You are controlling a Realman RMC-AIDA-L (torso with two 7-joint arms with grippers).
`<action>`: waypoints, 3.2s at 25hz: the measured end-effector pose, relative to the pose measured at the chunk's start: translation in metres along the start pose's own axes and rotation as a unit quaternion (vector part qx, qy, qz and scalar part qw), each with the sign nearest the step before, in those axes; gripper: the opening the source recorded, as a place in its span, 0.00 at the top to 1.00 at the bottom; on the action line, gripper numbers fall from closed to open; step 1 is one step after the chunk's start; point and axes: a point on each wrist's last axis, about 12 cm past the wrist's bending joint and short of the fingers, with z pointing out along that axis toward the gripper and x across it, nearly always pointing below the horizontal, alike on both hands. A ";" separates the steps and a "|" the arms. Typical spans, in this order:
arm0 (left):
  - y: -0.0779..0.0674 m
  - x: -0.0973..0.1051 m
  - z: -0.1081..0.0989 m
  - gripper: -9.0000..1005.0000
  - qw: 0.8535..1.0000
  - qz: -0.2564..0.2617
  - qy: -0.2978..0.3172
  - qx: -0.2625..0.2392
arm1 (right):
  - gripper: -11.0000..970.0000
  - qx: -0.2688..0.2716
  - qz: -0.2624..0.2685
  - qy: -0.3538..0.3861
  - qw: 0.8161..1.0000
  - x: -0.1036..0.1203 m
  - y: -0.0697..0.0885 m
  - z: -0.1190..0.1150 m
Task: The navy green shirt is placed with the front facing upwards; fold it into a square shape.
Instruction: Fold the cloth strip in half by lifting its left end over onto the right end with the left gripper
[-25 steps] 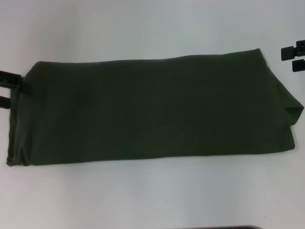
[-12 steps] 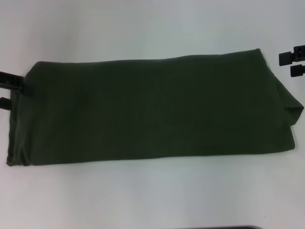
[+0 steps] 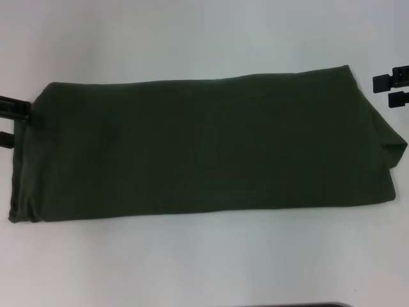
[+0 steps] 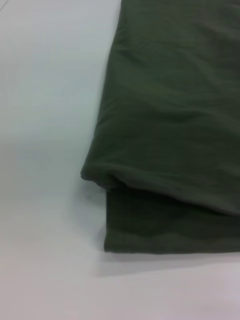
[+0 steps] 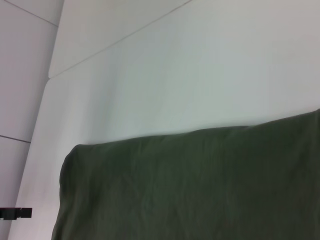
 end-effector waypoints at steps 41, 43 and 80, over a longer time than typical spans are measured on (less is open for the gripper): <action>0.006 0.004 0.001 0.13 1.000 -0.007 -0.003 -0.005 | 0.15 0.007 0.008 0.014 1.000 0.008 -0.005 -0.001; 0.006 0.003 0.002 0.13 1.000 -0.008 -0.004 -0.005 | 0.15 0.007 0.007 0.014 1.000 0.007 -0.005 -0.001; -0.012 -0.004 0.051 0.13 0.999 -0.005 0.007 -0.047 | 0.15 0.008 0.009 0.013 1.000 0.007 -0.006 -0.001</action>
